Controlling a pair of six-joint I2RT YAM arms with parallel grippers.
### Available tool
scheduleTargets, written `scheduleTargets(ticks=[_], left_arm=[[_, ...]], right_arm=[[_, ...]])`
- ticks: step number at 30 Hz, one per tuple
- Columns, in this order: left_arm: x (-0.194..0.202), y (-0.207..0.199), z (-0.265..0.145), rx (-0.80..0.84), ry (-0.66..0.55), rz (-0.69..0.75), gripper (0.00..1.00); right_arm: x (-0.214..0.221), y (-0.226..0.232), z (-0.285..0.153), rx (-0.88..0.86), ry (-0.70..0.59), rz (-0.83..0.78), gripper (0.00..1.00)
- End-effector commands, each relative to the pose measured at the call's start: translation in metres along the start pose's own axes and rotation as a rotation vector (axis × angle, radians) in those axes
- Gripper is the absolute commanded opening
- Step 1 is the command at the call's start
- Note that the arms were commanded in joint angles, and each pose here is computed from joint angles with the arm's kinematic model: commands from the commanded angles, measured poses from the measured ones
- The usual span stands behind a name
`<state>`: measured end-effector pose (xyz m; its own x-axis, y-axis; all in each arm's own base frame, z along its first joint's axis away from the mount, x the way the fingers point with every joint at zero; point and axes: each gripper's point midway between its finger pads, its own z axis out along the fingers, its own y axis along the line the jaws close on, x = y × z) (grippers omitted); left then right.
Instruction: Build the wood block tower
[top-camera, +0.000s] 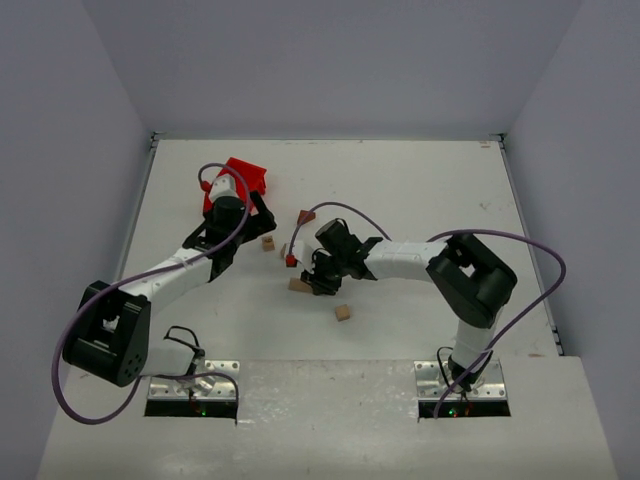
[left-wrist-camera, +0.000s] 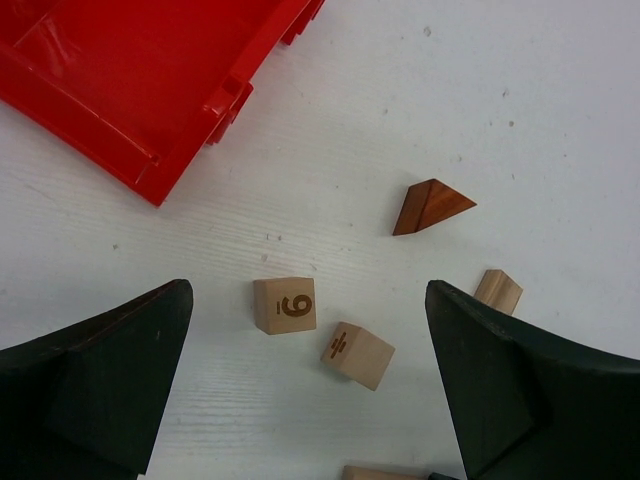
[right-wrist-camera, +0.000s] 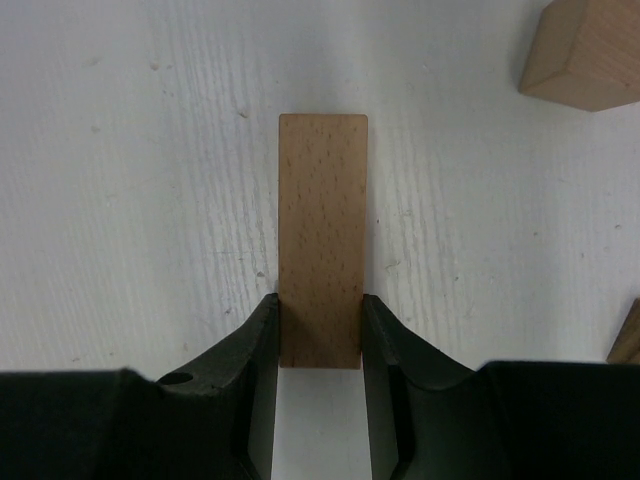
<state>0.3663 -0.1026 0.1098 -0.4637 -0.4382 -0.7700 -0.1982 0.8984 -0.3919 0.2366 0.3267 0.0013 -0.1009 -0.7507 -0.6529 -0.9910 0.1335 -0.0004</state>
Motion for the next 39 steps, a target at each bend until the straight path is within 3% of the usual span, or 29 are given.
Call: scheduleTargets(ticks=[1,8,13,18,25,31,39], left_arm=[[-0.004,-0.013,0.005,0.049,-0.014,0.008,1.00],[0.003,-0.015,0.011,0.058,0.015,0.017,1.00],[0.005,-0.017,0.012,0.063,0.023,0.020,1.00],[-0.001,-0.017,0.011,0.056,0.003,0.017,1.00],[-0.027,0.001,0.007,-0.072,-0.083,-0.025,1.00],[-0.033,0.024,0.009,-0.146,-0.113,-0.068,1.00],[-0.030,0.024,0.009,-0.130,-0.114,-0.070,1.00]], right_arm=[[-0.016,-0.011,0.008,0.044,-0.033,-0.021,0.18],[-0.005,-0.003,0.012,0.027,-0.012,-0.034,0.27],[-0.013,-0.008,0.007,0.046,-0.025,-0.056,0.67],[-0.043,-0.024,-0.007,0.112,-0.068,-0.065,0.82],[-0.090,-0.051,-0.013,0.180,-0.126,-0.008,0.86],[-0.105,-0.073,0.002,0.224,-0.118,0.035,0.88],[-0.107,-0.092,0.029,0.225,-0.082,0.051,0.85]])
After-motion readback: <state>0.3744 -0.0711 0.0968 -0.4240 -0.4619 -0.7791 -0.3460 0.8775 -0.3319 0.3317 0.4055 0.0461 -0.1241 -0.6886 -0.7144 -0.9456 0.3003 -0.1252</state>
